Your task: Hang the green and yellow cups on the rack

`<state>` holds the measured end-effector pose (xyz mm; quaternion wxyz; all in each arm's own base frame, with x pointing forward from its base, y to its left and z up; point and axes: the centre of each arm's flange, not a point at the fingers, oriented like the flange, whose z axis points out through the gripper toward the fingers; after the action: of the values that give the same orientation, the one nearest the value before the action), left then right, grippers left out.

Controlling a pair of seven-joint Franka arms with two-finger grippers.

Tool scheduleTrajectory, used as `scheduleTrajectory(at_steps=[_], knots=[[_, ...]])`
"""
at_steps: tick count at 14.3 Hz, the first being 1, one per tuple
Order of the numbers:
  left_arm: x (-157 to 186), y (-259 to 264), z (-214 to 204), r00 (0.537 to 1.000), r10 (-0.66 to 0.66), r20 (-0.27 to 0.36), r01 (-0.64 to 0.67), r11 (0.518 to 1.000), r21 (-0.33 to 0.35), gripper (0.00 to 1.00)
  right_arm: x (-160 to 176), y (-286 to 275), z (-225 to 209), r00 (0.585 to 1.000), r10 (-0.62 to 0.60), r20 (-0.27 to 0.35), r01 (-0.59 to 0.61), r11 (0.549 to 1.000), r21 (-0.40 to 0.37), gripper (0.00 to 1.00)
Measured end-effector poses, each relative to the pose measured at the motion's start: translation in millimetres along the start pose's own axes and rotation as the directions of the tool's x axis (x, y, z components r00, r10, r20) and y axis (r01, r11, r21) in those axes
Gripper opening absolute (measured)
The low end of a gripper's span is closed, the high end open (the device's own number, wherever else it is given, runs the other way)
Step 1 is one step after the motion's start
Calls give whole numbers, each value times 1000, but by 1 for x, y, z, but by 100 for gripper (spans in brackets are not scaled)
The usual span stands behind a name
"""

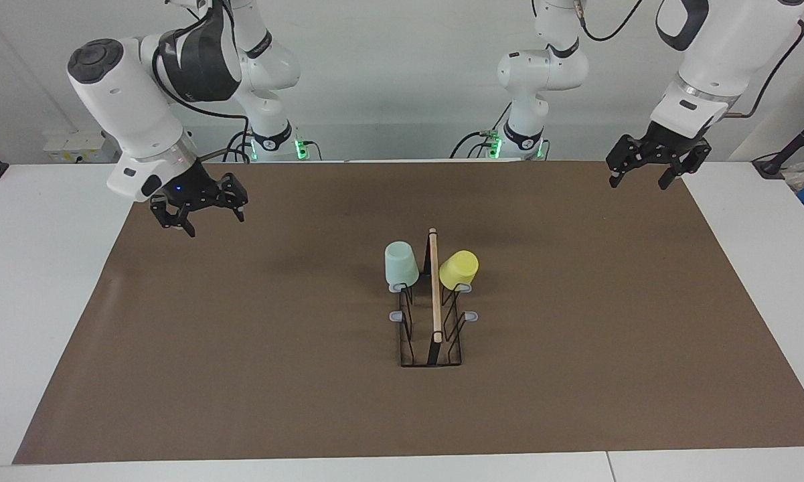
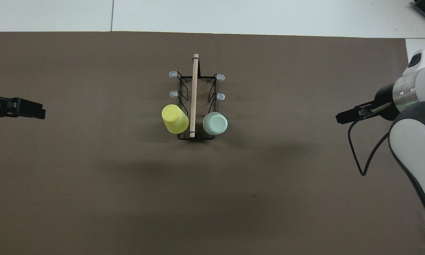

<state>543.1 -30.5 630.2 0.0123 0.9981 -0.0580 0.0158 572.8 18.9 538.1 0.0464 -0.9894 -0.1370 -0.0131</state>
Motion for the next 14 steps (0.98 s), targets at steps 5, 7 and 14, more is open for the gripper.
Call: scheduleTrajectory(at_steps=[5, 7, 14], knots=[[-1, 0, -5, 1000, 13, -1, -13, 1000, 0, 100, 0, 0, -15, 1000, 2, 10, -2, 1000, -24, 100], [0, 0, -5, 1000, 15, -1, -15, 1000, 0, 100, 0, -1, -16, 1000, 1, 9, -1, 1000, -28, 100], [-2, -1, -1, 1000, 15, 14, -15, 1000, -1, 100, -1, -1, -19, 1000, -1, 15, 2, 999, -34, 100]])
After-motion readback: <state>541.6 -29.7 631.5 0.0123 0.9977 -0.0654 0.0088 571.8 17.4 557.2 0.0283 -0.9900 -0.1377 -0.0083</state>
